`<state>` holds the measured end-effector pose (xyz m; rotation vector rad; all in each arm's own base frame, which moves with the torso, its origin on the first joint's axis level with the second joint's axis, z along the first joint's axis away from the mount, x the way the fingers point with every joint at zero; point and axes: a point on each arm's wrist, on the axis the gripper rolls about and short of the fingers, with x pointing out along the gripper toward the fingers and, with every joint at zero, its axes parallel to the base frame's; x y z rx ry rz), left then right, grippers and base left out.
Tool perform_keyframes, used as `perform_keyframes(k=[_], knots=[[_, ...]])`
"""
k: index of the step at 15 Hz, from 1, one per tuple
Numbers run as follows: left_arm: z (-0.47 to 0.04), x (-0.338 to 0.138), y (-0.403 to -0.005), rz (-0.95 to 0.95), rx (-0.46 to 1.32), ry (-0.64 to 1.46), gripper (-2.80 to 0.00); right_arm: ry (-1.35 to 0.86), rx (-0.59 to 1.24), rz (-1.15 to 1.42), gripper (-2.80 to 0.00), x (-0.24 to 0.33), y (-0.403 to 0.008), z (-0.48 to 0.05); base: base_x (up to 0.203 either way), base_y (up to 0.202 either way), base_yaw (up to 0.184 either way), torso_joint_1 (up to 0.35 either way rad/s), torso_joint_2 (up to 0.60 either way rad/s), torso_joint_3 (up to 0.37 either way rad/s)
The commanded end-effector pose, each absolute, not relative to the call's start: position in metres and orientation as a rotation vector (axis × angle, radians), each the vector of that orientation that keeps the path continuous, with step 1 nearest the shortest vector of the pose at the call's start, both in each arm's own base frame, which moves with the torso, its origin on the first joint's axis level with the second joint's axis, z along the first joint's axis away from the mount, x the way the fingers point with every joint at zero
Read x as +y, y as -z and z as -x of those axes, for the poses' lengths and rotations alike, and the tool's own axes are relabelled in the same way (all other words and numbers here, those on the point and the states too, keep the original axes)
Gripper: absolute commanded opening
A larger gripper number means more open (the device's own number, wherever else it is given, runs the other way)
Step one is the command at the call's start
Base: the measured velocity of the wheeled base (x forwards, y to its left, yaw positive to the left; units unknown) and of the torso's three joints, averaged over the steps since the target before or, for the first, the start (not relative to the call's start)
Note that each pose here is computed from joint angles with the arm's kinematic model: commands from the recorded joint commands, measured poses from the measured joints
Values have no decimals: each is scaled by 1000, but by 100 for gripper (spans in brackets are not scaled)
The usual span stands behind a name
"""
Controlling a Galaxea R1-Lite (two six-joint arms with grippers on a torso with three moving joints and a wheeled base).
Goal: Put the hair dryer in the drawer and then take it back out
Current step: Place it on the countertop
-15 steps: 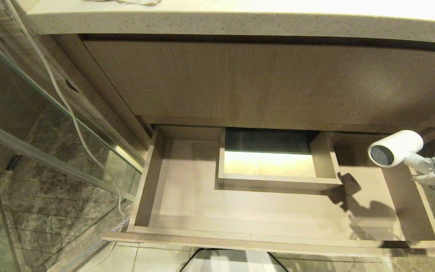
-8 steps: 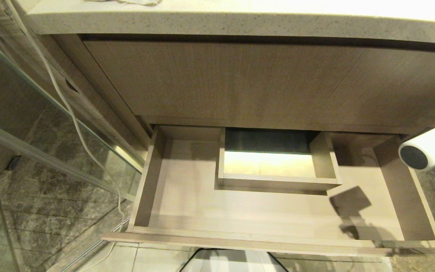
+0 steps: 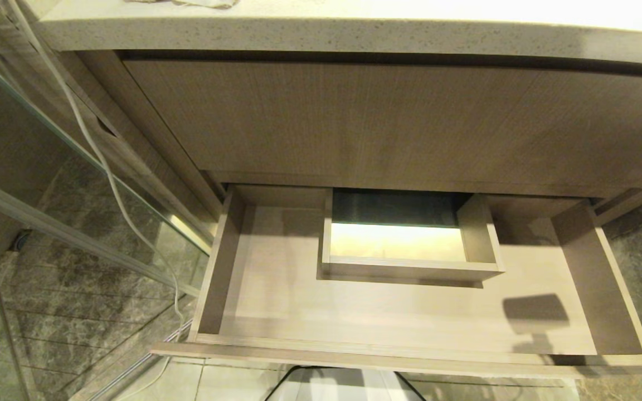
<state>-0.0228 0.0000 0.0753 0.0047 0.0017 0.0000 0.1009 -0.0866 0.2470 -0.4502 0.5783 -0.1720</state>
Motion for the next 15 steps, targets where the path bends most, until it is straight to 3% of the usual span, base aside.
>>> perform_keyframes(k=[1, 15], knots=[[23, 0, -75, -5, 3, 0, -280, 205, 564, 468, -280, -81, -252, -94, 0, 0, 0, 0, 0, 0], [23, 0, -75, -5, 2, 0, -280, 306, 498, 300, -280, -71, -252, -88, 0, 0, 0, 0, 0, 0]])
